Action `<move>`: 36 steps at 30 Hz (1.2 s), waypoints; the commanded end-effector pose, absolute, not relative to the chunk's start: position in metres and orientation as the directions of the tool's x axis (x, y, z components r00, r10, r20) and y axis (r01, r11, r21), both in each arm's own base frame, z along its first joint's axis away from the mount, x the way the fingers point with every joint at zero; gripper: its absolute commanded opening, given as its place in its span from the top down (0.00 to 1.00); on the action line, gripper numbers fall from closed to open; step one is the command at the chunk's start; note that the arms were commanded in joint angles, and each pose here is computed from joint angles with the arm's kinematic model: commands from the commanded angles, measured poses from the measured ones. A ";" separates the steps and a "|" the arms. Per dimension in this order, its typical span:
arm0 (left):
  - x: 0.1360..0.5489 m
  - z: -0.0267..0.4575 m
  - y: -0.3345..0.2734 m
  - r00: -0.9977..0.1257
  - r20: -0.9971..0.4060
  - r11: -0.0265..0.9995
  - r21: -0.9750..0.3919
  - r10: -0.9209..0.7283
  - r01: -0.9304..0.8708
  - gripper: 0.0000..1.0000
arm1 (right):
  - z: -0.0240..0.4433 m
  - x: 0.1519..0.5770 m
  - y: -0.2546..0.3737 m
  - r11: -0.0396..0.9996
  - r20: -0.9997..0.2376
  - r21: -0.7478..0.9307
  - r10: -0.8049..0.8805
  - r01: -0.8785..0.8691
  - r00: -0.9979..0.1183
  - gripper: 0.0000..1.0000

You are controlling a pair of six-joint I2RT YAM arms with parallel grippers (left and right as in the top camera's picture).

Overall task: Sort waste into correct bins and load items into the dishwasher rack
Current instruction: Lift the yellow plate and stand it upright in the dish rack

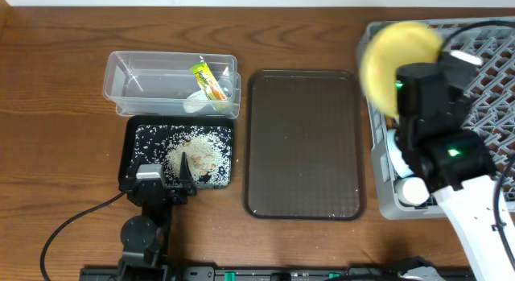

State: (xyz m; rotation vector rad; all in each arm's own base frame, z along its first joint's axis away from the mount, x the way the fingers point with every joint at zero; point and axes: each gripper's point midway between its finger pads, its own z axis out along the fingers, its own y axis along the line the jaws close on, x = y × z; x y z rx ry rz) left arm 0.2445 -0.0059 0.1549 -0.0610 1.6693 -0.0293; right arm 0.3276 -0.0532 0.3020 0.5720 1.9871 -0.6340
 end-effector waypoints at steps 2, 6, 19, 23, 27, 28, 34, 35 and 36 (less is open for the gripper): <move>0.244 0.137 -0.002 -0.152 -0.987 0.998 -0.040 -0.046 -0.042 0.05 | 0.321 0.305 -0.109 0.531 -0.876 -0.385 0.047 0.755 -0.480 0.99; 0.244 0.137 -0.002 -0.152 -0.987 0.998 -0.040 -0.046 -0.042 0.06 | 0.309 0.312 -0.139 0.459 -0.825 -0.482 0.049 0.746 -0.563 0.99; 0.244 0.137 -0.002 -0.152 -0.987 0.998 -0.040 -0.046 -0.042 0.06 | 0.225 0.366 -0.158 0.506 -0.587 -0.698 0.001 0.507 -0.809 0.99; 0.244 0.137 -0.002 -0.152 -0.987 0.998 -0.040 -0.046 -0.042 0.06 | 0.213 0.372 -0.153 0.546 -0.567 -0.692 -0.006 0.473 -0.824 0.91; 0.244 0.137 -0.002 -0.152 -0.987 0.998 -0.040 -0.046 -0.042 0.06 | 0.223 0.376 -0.137 0.583 -0.600 -0.661 -0.032 0.472 -0.800 0.34; 0.244 0.137 -0.002 -0.152 -0.987 0.998 -0.040 -0.046 -0.042 0.06 | 0.227 0.376 -0.133 0.589 -0.610 -0.654 -0.041 0.474 -0.791 0.31; 0.244 0.137 -0.002 -0.152 -0.987 0.998 -0.040 -0.046 -0.042 0.06 | 0.272 0.367 -0.081 0.745 -0.721 -0.516 -0.111 0.423 -0.684 0.16; 0.244 0.137 -0.002 -0.152 -0.987 0.998 -0.040 -0.046 -0.042 0.05 | 0.279 0.364 -0.067 0.790 -0.745 -0.468 -0.112 0.396 -0.658 0.15; 0.244 0.137 -0.002 -0.152 -0.987 0.998 -0.040 -0.046 -0.042 0.06 | 0.287 0.359 -0.049 0.844 -0.773 -0.403 -0.107 0.354 -0.625 0.14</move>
